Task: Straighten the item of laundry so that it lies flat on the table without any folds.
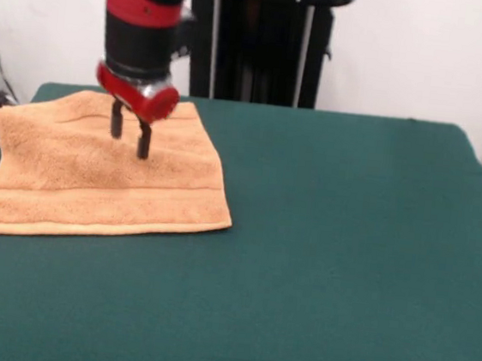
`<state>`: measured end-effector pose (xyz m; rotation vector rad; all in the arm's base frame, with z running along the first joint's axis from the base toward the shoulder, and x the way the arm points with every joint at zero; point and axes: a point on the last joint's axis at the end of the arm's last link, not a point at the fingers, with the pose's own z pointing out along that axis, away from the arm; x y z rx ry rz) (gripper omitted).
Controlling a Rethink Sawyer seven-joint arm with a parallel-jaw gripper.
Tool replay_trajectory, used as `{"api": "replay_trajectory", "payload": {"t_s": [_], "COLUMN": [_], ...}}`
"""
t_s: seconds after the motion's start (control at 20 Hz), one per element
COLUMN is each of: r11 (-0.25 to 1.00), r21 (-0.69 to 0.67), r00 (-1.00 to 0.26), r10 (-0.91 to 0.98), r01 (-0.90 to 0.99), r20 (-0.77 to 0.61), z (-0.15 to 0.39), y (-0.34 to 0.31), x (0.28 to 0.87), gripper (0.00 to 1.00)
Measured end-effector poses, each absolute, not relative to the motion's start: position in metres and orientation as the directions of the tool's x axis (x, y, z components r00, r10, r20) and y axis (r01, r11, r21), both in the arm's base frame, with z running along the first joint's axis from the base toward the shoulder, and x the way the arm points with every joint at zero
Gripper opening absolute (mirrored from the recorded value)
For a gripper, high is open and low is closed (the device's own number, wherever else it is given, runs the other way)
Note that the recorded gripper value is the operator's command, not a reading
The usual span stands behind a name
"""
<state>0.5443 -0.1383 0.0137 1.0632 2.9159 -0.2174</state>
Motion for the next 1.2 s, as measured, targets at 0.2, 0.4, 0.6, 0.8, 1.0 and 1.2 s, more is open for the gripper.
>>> {"api": "replay_trajectory", "payload": {"t_s": [0.2,0.4,0.6,0.8,1.0,1.2], "r11": [0.734,0.718,0.692,0.678,0.668,0.665], "r21": [-0.121,-0.127,-0.118,-0.129,-0.149,-0.162], "r00": [-0.744,-0.729,-0.702,-0.690,-0.685,-0.684], "r10": [0.663,0.677,0.701,0.709,0.711,0.706], "r01": [0.668,0.684,0.712,0.724,0.729,0.729], "r20": [-0.084,-0.101,-0.126,-0.148,-0.162,-0.184], "z": [-0.009,-0.025,-0.041,-0.042,-0.042,-0.043], "y": [-0.127,-0.120,-0.114,-0.113,-0.110,-0.107], "x": [0.551,0.556,0.563,0.565,0.566,0.567], "gripper": [1.00,1.00,1.00,1.00,1.00,1.00]}}
